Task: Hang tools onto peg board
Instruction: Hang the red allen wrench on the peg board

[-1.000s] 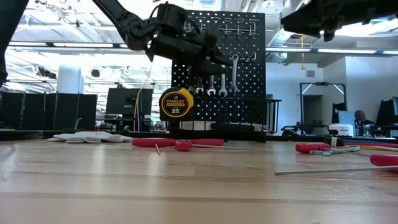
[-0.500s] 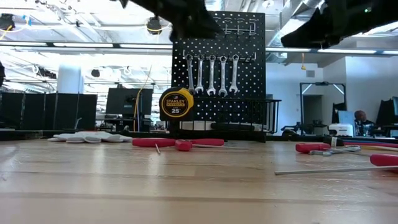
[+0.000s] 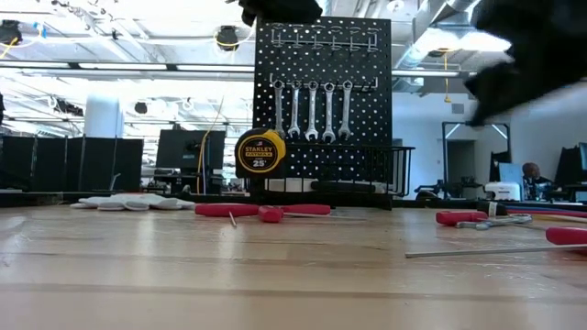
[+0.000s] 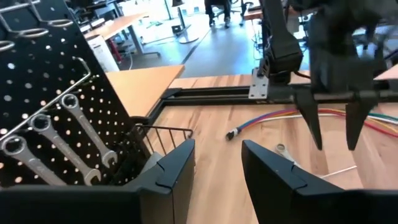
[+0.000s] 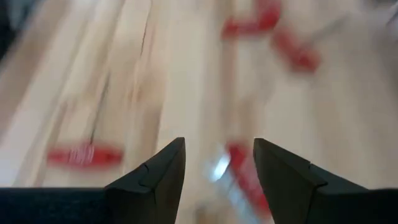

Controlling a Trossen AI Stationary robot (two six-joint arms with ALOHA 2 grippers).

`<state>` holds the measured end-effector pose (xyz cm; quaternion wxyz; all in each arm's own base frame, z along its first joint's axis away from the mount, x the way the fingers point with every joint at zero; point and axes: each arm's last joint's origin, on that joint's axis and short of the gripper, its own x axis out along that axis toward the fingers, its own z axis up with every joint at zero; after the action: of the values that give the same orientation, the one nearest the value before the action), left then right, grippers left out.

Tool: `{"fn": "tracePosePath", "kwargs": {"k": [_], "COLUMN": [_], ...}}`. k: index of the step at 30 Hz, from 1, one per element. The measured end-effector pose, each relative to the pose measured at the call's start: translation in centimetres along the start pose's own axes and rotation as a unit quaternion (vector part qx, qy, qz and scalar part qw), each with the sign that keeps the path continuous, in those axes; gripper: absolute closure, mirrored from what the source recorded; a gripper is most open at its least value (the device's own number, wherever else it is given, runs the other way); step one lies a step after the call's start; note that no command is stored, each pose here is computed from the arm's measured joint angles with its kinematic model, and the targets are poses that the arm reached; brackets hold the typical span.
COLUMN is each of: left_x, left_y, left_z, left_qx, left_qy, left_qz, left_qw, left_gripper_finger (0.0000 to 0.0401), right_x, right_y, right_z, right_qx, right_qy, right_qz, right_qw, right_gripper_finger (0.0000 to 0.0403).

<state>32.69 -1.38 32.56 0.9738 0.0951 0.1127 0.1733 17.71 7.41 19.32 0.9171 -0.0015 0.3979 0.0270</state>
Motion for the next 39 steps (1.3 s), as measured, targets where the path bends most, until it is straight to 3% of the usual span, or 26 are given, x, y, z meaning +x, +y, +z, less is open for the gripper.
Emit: {"fn": "tracePosePath", "kwargs": {"k": [5,11,15,21,32,39], "left_x": [0.0,0.0,0.2,0.1,0.0,-0.3], "left_y": [0.0,0.0,-0.1,-0.3,-0.6,-1.1], "left_z": [-0.1,-0.1,-0.3,-0.3,-0.5,-0.4], "left_qx": [0.0,-0.01,-0.017,-0.018,-0.016,-0.009], "left_qy": [0.003,0.006,0.011,0.01,0.018,0.019], "left_qz": [0.001,0.0,-0.001,-0.004,-0.01,-0.018], "left_qw": [1.0,1.0,1.0,1.0,1.0,1.0], "left_gripper_finger": [0.0271,0.0271,0.0271,0.0271,0.0271,0.0271], "right_x": [2.2,4.4,6.1,9.0,10.0,12.5], "right_y": [1.0,-0.2,-0.7,-1.0,-0.2,-0.3], "right_z": [-2.3,-3.5,-2.6,-0.2,2.3,1.2], "right_qx": [0.002,0.022,0.033,0.045,0.039,0.013], "right_qy": [0.085,0.159,0.123,0.022,-0.071,-0.05], "right_qz": [-0.093,-0.158,-0.148,-0.069,-0.046,-0.055], "right_qw": [0.992,0.974,0.981,0.996,0.996,0.997], "right_gripper_finger": [0.0207,0.0213,0.0223,0.0232,0.0232,0.0206]}}
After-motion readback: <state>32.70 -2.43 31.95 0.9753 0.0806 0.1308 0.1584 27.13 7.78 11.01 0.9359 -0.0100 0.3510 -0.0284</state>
